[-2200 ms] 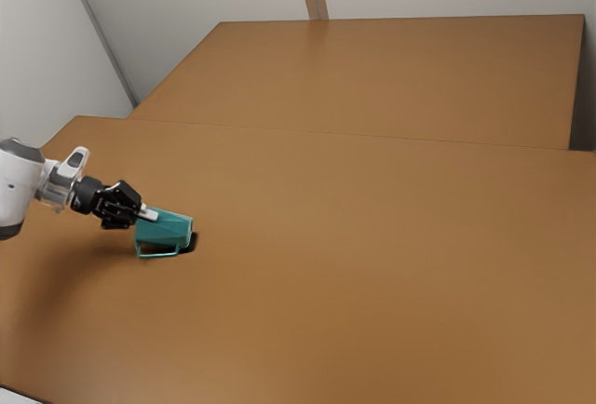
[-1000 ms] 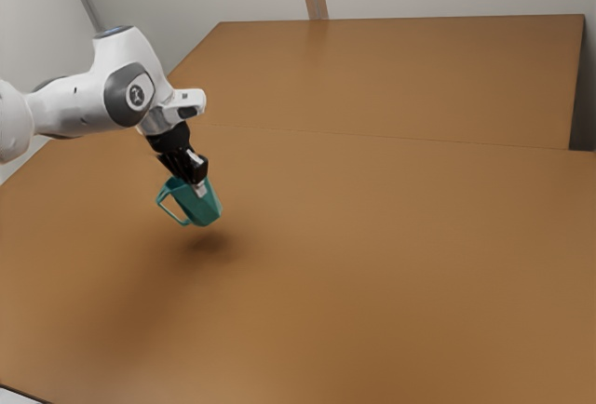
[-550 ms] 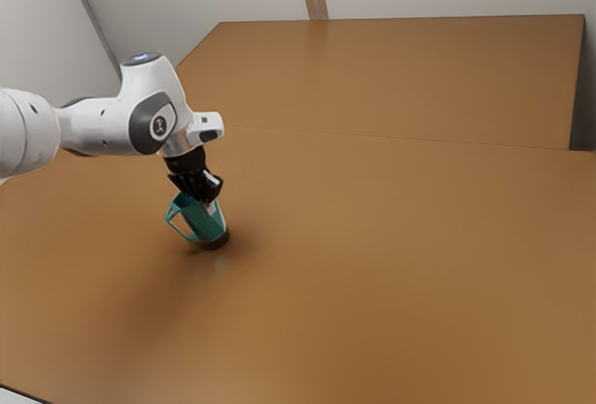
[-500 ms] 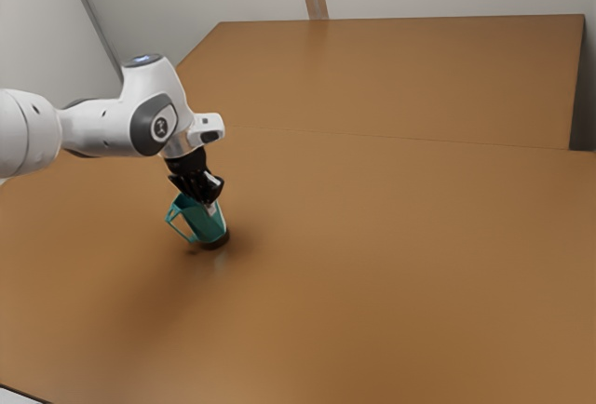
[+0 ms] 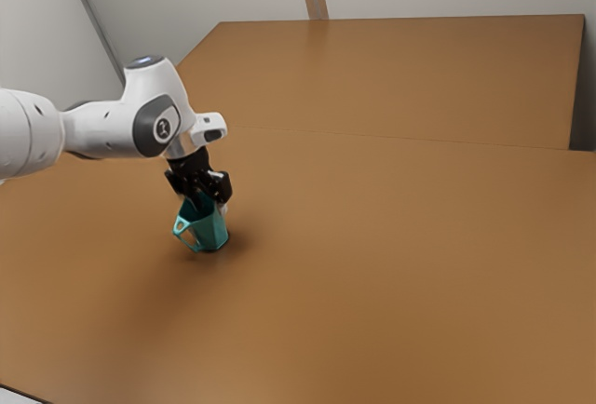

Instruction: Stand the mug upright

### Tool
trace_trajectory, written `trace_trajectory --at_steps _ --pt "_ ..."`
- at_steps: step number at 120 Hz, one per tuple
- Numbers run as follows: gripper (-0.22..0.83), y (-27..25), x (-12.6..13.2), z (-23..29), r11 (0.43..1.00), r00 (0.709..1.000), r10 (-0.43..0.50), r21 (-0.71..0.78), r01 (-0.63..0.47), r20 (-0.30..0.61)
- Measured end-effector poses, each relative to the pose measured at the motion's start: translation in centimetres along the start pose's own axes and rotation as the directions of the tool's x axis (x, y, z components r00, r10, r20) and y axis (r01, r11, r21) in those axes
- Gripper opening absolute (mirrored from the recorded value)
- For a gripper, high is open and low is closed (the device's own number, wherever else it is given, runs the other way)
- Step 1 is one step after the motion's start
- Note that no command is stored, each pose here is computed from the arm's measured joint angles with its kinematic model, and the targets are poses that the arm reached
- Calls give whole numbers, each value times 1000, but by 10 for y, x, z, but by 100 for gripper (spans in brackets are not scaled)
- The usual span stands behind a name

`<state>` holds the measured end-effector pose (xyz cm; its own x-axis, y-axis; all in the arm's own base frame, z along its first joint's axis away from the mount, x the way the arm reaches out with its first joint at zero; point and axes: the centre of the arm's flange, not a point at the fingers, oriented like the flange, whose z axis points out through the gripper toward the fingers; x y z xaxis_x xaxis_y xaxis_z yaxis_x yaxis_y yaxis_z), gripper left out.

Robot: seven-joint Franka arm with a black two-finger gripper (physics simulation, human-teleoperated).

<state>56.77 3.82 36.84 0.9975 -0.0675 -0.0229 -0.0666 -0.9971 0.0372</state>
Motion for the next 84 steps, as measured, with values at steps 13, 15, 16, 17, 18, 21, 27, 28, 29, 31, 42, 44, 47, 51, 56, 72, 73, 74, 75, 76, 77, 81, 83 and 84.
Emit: trace_trajectory --at_steps 13,15,16,17,18,21,27,28,29,31,42,44,47,51,56,72,73,74,75,76,77,81,83,84 --pt "45 2 2 -27 1000 999 -13 -10 12 -34" --pt "46 2 4 -33 1000 999 -14 -13 14 -41" --pt "47 2 5 -36 1000 999 -15 -14 15 -43" --pt "47 2 6 -40 1000 999 -16 -15 15 -47" --pt "48 2 7 -44 1000 999 -17 -16 16 -51" --pt "50 2 9 -55 1000 998 -18 -18 17 -60" --pt "52 3 13 -79 1000 997 -20 -22 18 -77" --pt "52 3 13 -84 1000 997 -20 -22 18 -80" --pt "53 3 14 -88 1000 996 -20 -22 18 -83" --pt "53 3 16 -97 1000 996 -20 -23 18 -88" --pt "56 4 22 -140 1000 994 -18 -26 15 -110" --pt "57 4 22 -146 1000 994 -18 -26 15 -110" --pt "57 4 22 -154 1000 994 -16 -25 14 -110" --pt "58 5 22 -163 1000 994 -15 -24 12 -110" --pt "59 5 22 -175 1000 994 -13 -22 10 -108" --pt "60 7 18 -210 1000 994 -7 -20 5 -105" --pt "60 7 17 -212 1000 995 -7 -20 5 -104" --pt "60 8 17 -213 1000 995 -7 -20 5 -103" --pt "60 8 16 -215 1000 995 -7 -20 5 -101" --pt "60 8 16 -216 1000 995 -7 -20 5 -99" --pt "60 8 15 -217 1000 995 -7 -20 5 -97" --pt "60 9 13 -219 1000 996 -6 -21 4 -89" --pt "61 9 12 -220 1000 996 -6 -22 4 -84" --pt "61 9 12 -220 1000 997 -6 -22 4 -82"
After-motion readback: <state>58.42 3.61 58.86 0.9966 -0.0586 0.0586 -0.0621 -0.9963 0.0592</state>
